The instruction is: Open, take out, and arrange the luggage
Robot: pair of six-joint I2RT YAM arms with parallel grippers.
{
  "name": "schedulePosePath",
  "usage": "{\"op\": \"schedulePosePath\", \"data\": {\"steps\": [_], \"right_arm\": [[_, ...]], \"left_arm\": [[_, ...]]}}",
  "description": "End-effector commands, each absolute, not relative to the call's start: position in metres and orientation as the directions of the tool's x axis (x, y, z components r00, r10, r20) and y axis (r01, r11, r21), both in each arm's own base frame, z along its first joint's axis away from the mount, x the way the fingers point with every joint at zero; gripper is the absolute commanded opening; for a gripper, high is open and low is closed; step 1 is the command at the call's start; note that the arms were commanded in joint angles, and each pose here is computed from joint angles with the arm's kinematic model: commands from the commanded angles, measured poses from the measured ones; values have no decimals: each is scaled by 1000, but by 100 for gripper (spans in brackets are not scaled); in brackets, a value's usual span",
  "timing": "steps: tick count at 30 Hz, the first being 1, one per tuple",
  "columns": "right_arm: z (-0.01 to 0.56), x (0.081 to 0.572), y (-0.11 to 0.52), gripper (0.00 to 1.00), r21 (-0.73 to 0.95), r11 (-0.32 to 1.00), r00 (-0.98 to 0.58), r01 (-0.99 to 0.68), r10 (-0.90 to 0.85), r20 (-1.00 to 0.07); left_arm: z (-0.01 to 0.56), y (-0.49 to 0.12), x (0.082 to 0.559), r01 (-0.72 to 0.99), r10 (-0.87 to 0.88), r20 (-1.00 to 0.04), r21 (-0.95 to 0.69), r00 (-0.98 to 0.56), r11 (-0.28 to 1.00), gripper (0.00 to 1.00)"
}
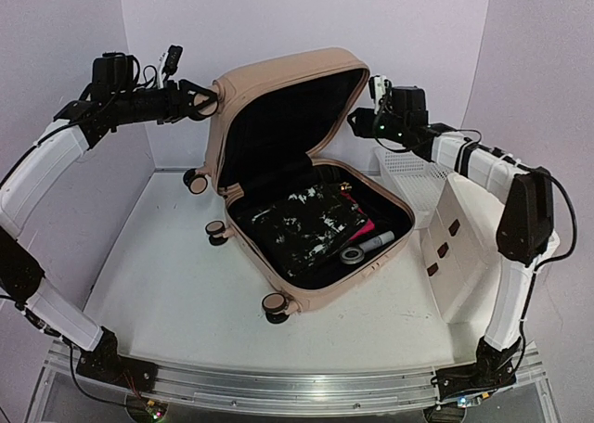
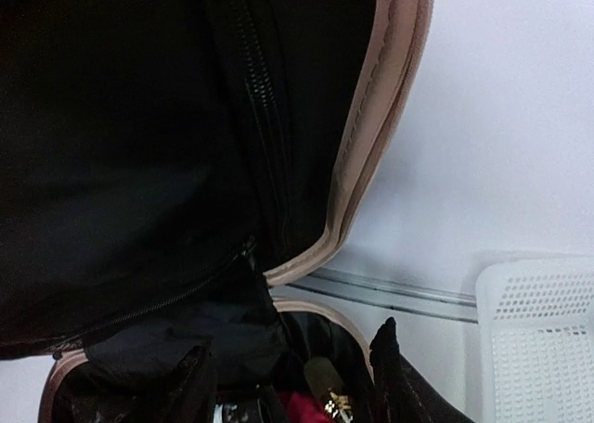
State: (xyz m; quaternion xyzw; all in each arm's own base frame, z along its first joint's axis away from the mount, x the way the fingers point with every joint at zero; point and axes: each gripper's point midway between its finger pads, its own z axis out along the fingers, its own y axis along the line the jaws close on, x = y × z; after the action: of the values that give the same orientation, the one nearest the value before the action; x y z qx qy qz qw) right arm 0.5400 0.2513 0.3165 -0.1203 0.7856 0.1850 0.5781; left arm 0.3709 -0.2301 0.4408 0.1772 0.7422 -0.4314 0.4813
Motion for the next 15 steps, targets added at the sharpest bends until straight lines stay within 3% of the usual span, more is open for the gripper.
{"op": "schedulePosePath", "data": {"steps": [1,8,15], "right_arm": [[371,576,257,55,167,884,-88,-438,142,-986],[351,629,212,46,261,919,-45,-296,260,-965],[352,640,227,60,235,804,14,-546,289,-957]], "left_arm": [[465,-214,380,648,-212,-877,-464,-431,605,0],[466,-215,381,647,-209,-870,-476,-447,595,0],[464,-223,383,656,-210,-848,-513,-486,554,0]]}}
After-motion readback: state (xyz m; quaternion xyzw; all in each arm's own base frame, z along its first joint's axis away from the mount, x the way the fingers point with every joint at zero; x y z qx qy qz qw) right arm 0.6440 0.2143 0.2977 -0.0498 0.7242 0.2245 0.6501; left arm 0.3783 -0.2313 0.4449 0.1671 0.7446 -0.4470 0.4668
